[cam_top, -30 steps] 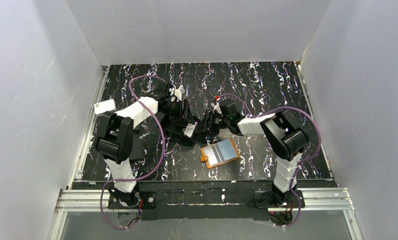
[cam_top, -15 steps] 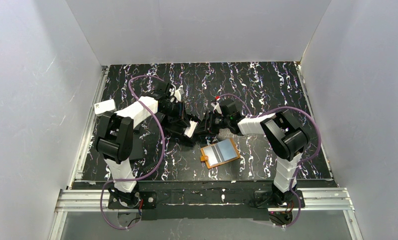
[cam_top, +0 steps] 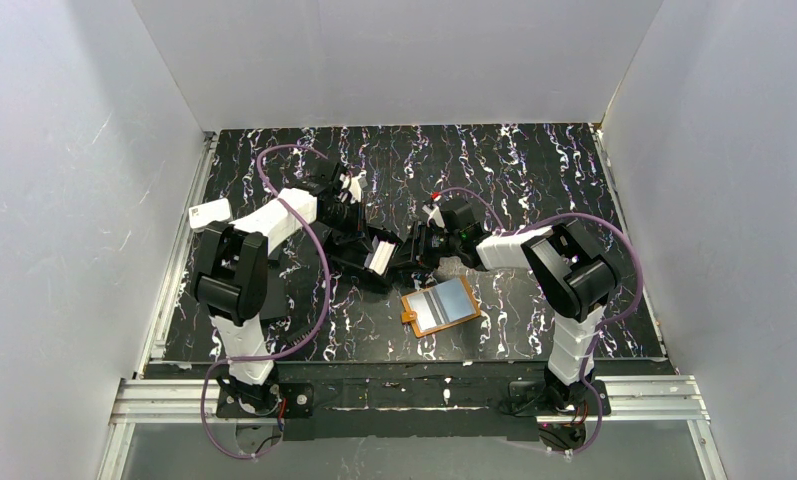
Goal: Put the credit cards into the card holder
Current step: Pick up the credit card from the storage box.
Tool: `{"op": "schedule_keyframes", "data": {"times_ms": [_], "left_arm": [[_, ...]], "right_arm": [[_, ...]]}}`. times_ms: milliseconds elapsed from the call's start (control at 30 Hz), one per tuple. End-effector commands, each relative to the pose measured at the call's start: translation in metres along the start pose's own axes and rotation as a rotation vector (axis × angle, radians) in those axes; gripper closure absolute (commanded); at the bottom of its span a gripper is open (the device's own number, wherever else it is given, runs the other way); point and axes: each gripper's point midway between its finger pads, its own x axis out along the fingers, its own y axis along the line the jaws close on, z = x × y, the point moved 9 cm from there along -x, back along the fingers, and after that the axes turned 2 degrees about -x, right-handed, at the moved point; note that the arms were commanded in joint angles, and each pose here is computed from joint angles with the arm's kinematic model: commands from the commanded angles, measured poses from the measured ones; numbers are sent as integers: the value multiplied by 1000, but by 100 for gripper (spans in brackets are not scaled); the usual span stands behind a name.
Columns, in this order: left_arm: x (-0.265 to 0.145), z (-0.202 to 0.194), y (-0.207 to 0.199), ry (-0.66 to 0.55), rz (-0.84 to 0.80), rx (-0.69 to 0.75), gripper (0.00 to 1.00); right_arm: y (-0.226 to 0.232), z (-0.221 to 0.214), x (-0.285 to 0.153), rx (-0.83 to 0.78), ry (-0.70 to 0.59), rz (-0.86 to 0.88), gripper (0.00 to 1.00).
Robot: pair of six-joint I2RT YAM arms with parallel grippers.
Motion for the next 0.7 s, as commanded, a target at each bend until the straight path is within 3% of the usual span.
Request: {"op": "schedule_keyframes", "data": {"times_ms": [0,300,667], "left_arm": [[-15,2,-9,-10,-3,30,100],[-42,3,-18,-71,40,77,100],[-88,10,-40,-178,61,126,100]], "right_arm": [[17,13,-3,-58,-35,64,55],[18,11,-11,-110,-21,10,55],[13,29,-61,-274,-3,-190,45]]}}
